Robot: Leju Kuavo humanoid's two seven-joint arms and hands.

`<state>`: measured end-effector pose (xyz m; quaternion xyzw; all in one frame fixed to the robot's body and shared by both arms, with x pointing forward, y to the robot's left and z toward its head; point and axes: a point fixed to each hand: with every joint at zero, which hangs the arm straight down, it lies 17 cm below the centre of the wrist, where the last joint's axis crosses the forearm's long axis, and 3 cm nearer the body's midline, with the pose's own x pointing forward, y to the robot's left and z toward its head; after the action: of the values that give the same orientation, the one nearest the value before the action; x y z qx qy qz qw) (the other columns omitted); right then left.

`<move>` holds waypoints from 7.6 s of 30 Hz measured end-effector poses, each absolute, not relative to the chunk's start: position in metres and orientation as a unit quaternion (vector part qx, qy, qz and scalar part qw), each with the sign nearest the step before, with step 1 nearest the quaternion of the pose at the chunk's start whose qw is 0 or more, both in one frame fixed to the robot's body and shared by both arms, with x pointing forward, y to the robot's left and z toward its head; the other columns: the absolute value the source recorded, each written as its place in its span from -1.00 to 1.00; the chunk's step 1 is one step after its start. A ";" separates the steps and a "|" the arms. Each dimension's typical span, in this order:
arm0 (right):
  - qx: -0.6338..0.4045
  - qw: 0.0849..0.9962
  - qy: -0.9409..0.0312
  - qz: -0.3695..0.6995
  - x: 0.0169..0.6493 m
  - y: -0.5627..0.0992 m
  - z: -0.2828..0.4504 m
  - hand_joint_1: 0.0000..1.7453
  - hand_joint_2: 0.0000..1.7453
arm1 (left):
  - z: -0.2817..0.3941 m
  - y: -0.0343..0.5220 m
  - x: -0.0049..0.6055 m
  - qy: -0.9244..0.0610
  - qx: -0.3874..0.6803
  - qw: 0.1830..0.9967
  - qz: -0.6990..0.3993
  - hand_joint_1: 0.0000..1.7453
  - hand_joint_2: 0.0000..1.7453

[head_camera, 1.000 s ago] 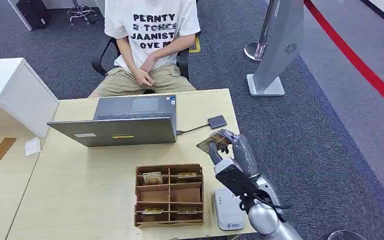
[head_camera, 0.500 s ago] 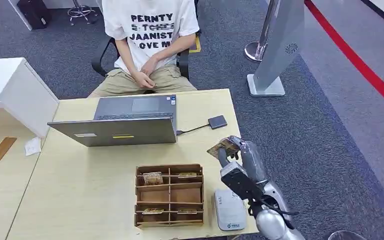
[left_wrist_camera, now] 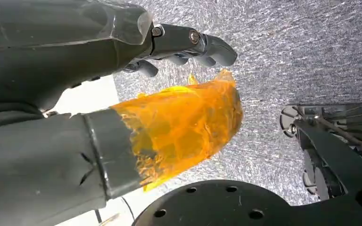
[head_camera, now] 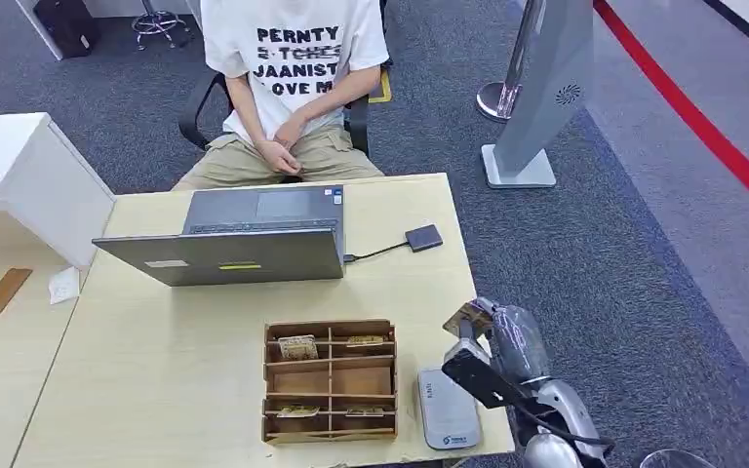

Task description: Pass the card to the sensor for recognition and then transmit it.

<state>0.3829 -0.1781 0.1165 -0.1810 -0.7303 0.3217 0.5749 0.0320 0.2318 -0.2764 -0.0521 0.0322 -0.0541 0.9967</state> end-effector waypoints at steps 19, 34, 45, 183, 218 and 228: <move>-0.087 0.641 -0.658 0.385 0.354 -0.177 0.044 1.00 1.00 | -0.276 0.230 0.032 0.032 -0.058 0.996 -0.052 -1.00 -1.00; -0.057 0.653 -0.637 0.406 0.347 -0.187 0.029 1.00 1.00 | -0.276 0.231 0.032 0.032 -0.058 0.996 -0.051 -1.00 -1.00; -0.033 0.646 -0.635 0.422 0.339 -0.183 0.027 1.00 1.00 | -0.276 0.231 0.031 0.033 -0.058 0.997 -0.049 -1.00 -1.00; -0.019 0.628 -0.655 0.421 0.322 -0.141 0.035 1.00 1.00 | -0.276 0.231 0.030 0.036 -0.059 0.996 -0.053 -1.00 -1.00; -0.049 0.602 -0.631 0.486 0.325 -0.131 0.015 1.00 1.00 | -0.276 0.233 0.030 0.035 -0.057 0.996 -0.053 -1.00 -1.00; -0.058 0.606 -0.638 0.472 0.327 -0.135 0.019 1.00 1.00 | -0.276 0.234 0.030 0.035 -0.056 0.996 -0.053 -1.00 -1.00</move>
<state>0.3273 -0.1345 0.0191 -0.0582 -0.6378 0.4721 0.6058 0.0303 0.2338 -0.2761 -0.0557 0.0353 -0.0530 0.9964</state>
